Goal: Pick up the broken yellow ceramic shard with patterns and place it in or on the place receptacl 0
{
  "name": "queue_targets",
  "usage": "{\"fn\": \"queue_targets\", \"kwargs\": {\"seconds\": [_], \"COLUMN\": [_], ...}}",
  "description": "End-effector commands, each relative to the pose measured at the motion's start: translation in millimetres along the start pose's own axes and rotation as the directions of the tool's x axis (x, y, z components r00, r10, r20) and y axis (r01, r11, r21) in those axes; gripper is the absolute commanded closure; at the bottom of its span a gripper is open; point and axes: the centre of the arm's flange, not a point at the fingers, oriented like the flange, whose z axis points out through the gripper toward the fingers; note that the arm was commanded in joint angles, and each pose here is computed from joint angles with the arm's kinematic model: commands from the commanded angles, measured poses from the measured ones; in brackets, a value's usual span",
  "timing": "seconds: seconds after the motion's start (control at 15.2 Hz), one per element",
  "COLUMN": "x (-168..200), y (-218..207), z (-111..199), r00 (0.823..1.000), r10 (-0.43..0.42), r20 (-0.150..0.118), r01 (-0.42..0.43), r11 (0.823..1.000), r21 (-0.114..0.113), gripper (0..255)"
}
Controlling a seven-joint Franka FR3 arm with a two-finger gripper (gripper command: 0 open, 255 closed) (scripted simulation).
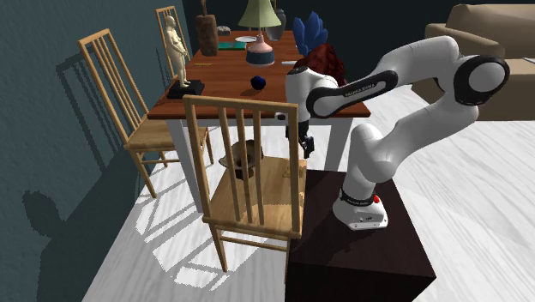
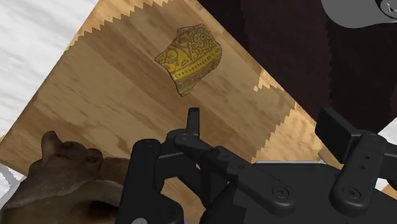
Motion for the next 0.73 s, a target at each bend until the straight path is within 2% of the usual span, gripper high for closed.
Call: {"fn": "queue_targets", "kwargs": {"seconds": [0.0, 0.26, 0.66], "x": [-9.4, -31.1, -33.6], "y": [6.4, 23.8, 24.1], "z": [21.9, 64.4, 92.7], "r00": [0.997, 0.978, 0.976], "r10": [-0.072, -0.203, -0.209], "r20": [0.018, 0.052, 0.054], "r01": [0.072, 0.202, 0.208], "r11": [0.997, 0.979, 0.978], "r21": [0.008, 0.03, 0.031], "gripper": [0, 0, 0]}}
